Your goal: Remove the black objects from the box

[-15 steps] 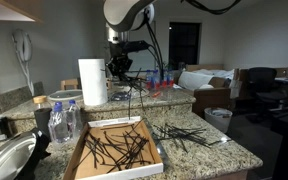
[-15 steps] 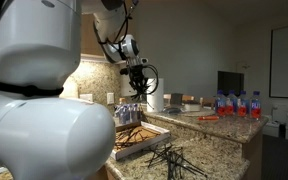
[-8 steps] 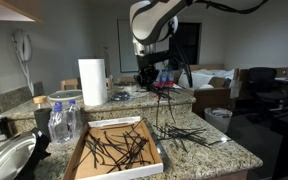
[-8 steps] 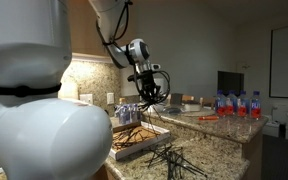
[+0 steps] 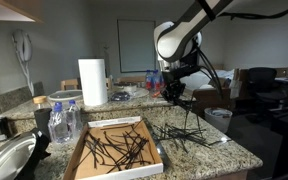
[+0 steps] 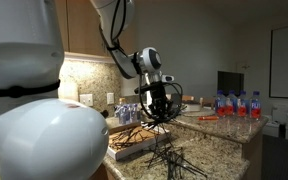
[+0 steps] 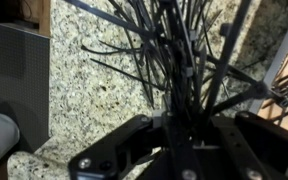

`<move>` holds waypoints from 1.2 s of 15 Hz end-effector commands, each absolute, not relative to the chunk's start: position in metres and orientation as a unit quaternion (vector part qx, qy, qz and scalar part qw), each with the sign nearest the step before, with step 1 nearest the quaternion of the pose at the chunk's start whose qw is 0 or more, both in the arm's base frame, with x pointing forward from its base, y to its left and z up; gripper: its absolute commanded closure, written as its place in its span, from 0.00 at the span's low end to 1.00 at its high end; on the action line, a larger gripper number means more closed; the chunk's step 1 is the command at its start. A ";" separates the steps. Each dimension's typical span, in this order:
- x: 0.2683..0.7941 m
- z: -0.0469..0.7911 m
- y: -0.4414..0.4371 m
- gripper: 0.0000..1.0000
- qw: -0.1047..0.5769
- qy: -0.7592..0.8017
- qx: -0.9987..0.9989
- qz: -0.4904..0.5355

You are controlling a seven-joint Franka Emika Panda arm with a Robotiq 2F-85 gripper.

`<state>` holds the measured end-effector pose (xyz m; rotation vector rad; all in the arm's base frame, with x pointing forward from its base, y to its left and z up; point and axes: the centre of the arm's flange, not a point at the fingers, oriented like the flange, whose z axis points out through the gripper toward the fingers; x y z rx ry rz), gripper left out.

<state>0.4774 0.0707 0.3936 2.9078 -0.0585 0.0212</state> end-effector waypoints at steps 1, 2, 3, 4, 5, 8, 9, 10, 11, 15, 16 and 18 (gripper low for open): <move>0.462 0.353 0.044 0.91 0.125 -0.039 0.991 0.007; 0.461 0.342 0.037 0.91 0.126 -0.041 0.991 0.009; 0.460 0.335 0.032 0.91 0.129 -0.042 0.991 0.013; 0.460 0.327 0.027 0.91 0.131 -0.043 0.990 0.018; 0.459 0.320 0.023 0.91 0.129 -0.043 0.990 0.022; 0.458 0.301 0.014 0.91 0.128 -0.043 0.990 0.027; 0.459 0.296 0.013 0.91 0.128 -0.038 0.991 0.025; 0.460 0.290 0.013 0.91 0.128 -0.037 0.991 0.024; 0.461 0.285 0.013 0.91 0.126 -0.035 0.991 0.023; 0.466 0.275 0.015 0.61 0.122 -0.034 0.992 0.022; 0.467 0.274 0.016 0.55 0.121 -0.035 0.992 0.022; 0.467 0.272 0.015 0.42 0.120 -0.038 0.992 0.023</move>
